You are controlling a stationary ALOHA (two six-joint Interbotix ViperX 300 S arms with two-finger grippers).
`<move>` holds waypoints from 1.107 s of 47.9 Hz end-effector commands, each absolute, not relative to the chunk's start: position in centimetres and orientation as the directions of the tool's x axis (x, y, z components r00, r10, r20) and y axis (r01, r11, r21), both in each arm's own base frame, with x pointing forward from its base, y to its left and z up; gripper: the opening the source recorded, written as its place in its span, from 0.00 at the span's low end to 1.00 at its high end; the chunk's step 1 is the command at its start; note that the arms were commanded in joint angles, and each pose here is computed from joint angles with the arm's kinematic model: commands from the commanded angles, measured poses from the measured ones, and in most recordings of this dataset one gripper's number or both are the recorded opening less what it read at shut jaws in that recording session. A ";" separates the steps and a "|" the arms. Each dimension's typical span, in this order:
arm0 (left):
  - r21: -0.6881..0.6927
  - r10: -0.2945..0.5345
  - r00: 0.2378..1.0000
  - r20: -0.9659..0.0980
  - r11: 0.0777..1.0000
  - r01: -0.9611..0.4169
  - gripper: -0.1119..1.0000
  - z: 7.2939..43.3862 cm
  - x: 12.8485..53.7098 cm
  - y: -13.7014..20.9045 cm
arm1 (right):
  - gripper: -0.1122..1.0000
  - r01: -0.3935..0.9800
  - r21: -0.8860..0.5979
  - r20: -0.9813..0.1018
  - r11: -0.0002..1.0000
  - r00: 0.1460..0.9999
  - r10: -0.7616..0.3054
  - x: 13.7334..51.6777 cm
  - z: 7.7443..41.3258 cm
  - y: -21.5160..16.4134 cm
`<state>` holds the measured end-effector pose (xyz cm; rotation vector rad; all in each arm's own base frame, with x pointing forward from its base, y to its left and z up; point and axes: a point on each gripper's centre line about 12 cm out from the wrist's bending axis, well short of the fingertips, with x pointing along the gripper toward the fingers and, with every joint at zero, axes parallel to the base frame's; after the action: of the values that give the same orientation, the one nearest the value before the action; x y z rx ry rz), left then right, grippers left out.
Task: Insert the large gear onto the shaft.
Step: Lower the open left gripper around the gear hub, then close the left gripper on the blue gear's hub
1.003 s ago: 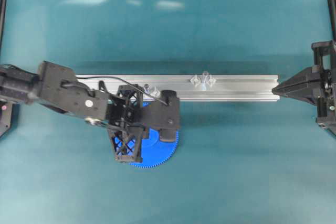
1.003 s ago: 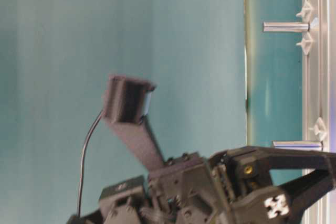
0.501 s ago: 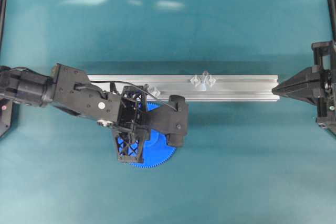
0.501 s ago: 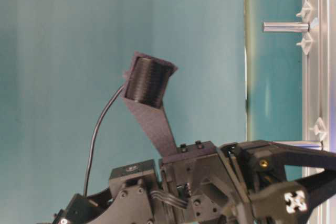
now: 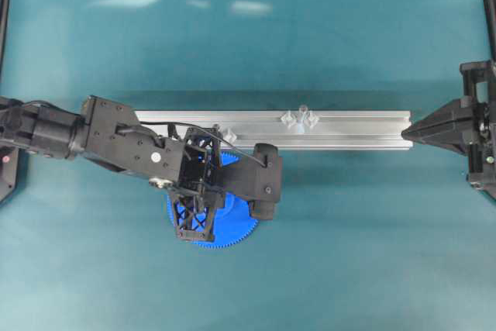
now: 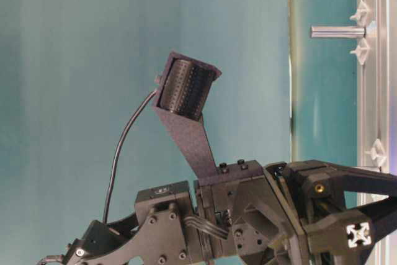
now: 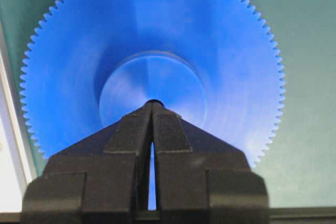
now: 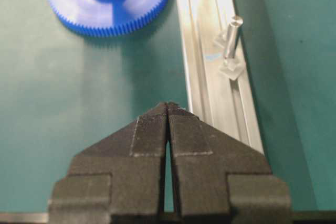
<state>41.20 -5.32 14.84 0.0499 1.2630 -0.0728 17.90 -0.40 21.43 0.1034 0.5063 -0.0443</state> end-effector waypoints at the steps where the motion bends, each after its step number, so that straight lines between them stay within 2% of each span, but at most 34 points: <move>1: -0.002 -0.033 0.340 -0.940 0.996 0.089 0.09 16.2 41.7 -5.6 | 0.12 0.073 0.098 -0.473 0.993 0.881 -0.018 18.2 22.0 -0.4; 7: -0.003 -0.034 0.350 -0.936 0.996 0.089 0.13 16.1 41.8 -5.6 | 0.12 0.074 0.099 -0.471 0.992 0.882 -0.018 18.2 22.0 -0.4; 10: -0.002 -0.035 0.356 -0.934 0.996 0.091 0.20 16.0 41.8 -5.6 | 0.12 0.074 0.099 -0.471 0.992 0.882 -0.018 18.2 22.0 -0.4; 14: -0.003 -0.035 0.356 -0.934 0.996 0.089 0.37 15.9 41.8 -5.6 | 0.12 0.074 0.099 -0.471 0.992 0.882 -0.018 18.2 22.0 -0.4; 21: 0.000 -0.037 0.371 -0.928 0.995 0.101 0.76 16.2 42.0 -5.7 | 0.12 0.078 0.107 -0.471 0.991 0.882 -0.018 18.2 22.0 -0.4; 24: 0.000 -0.040 0.389 -0.920 0.995 0.104 0.88 16.3 42.1 -5.7 | 0.12 0.083 0.117 -0.473 0.990 0.881 -0.018 18.2 22.0 -0.4; 26: 0.002 -0.042 0.401 -0.915 0.994 0.108 0.93 16.4 42.3 -5.7 | 0.12 0.085 0.121 -0.475 0.989 0.880 -0.018 18.1 21.8 -0.4; 53: 0.005 -0.033 0.341 -0.939 0.994 0.109 0.94 15.3 41.5 -5.6 | 0.12 0.090 0.129 -0.474 0.988 0.880 -0.018 17.8 21.6 -0.4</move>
<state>41.37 -5.33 14.60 0.0698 1.2407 -0.0887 17.66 -0.39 21.27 0.1379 0.5010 -0.0530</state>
